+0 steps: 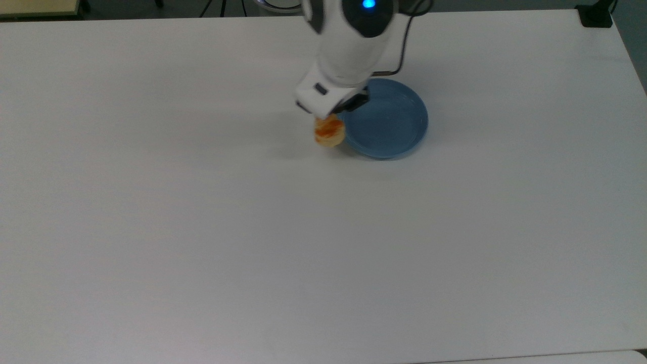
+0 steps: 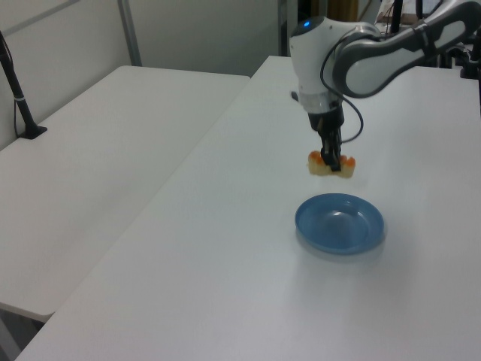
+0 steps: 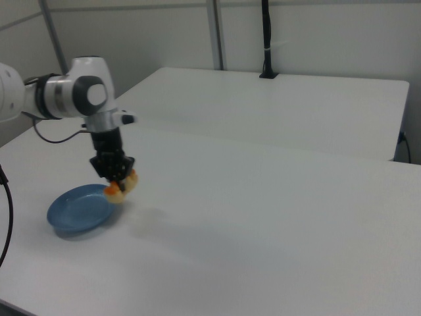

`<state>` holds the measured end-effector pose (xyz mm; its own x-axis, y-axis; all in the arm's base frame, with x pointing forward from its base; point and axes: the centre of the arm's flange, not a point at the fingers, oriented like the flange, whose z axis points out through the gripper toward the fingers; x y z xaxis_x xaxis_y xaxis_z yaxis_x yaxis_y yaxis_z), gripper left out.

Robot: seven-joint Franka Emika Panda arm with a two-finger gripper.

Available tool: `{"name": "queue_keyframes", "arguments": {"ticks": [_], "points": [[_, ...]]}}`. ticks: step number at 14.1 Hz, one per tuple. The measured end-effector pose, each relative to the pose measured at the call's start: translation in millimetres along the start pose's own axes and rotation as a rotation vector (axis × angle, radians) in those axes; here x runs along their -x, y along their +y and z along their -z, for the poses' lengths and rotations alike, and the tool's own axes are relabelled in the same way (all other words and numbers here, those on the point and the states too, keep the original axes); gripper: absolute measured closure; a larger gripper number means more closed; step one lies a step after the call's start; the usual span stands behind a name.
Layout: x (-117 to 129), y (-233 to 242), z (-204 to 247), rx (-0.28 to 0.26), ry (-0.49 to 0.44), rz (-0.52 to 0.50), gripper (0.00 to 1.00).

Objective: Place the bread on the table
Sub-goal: 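Lift the bread roll off the plate and carry it beside the plate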

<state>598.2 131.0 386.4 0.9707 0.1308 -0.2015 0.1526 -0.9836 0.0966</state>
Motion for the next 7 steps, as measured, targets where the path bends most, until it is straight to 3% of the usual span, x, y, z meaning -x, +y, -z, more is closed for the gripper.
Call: {"name": "queue_keyframes", "arguments": {"ticks": [4, 7], "points": [[-3, 104, -23, 0.002, -0.039, 0.013, 0.8], [-9, 139, -60, 0.013, -0.078, -0.008, 0.73]]}}
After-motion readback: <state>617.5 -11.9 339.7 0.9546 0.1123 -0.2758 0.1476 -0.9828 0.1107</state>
